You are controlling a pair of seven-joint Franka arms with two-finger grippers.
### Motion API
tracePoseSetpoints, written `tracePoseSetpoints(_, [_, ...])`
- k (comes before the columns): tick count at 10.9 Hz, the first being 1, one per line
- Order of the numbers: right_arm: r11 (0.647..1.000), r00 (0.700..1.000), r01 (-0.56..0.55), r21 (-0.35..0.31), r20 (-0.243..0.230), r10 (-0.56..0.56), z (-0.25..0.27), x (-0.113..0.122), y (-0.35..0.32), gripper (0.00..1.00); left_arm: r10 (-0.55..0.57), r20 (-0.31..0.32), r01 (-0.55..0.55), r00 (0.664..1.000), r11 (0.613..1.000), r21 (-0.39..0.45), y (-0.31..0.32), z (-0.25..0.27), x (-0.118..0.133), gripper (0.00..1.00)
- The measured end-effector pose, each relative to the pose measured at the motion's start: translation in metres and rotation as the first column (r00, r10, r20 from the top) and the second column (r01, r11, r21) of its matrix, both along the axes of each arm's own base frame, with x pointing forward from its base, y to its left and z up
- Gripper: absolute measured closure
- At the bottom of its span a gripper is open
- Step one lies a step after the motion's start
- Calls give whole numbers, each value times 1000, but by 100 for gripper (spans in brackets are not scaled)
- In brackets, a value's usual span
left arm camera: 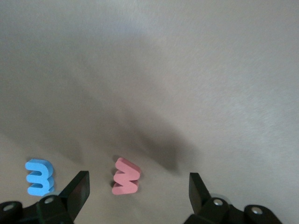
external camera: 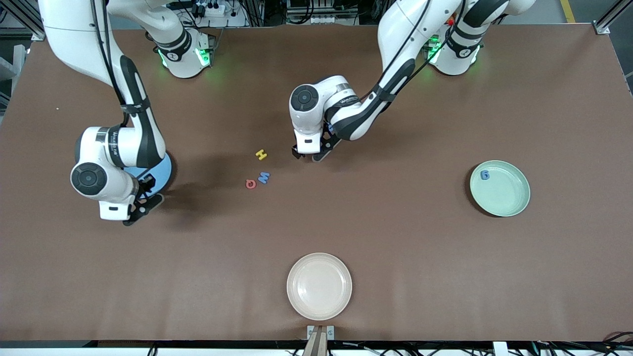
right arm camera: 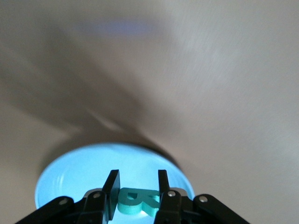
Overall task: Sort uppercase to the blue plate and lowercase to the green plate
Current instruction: 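Carry the teal R toward the blue plate while the left gripper reaches the pink m, then release the teal R on the blue plate while the left gripper grasps the pink m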
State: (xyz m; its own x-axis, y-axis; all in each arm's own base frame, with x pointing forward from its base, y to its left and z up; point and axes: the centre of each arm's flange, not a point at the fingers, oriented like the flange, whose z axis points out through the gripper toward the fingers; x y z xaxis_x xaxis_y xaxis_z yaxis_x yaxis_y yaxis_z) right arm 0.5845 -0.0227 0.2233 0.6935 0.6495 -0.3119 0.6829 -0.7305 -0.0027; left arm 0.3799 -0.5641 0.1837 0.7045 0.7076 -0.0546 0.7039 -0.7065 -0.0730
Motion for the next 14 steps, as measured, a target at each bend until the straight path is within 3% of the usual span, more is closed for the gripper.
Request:
tracePoseSetpoints(4, [998, 994, 46, 53, -99, -41, -28, -39, -44, 63, -39, 28, 39, 999, 999, 28, -4, -10, -9, 19])
tracePoseSetpoints(7, [995, 989, 72, 69, -135, -63, -38, -52, -45, 62, -40, 35, 39, 999, 999, 18, -4, -12, -8, 27])
tracePoseSetpoints(8, [995, 988, 76, 71, -139, -66, -38, -53, -44, 56, -40, 39, 40, 998, 999, 8, -4, -13, -9, 27])
tracePoseSetpoints(10, [994, 986, 79, 75, -150, -67, -35, -52, -42, 27, -35, 43, 36, 998, 999, -3, -4, -15, -10, 28])
tracePoseSetpoints(12, [994, 986, 79, 80, -150, -67, -28, -47, -39, 6, -34, 48, 34, 998, 999, -11, -5, -13, -10, 34])
tracePoseSetpoints(13, [993, 986, 85, 80, -153, -72, -24, -45, -37, 6, -33, 53, 34, 998, 999, -18, -5, -12, -9, 44])
tracePoseSetpoints(14, [992, 984, 94, 78, -162, -80, -20, -42, -35, 6, -33, 54, 34, 998, 999, -20, -6, -12, -9, 47])
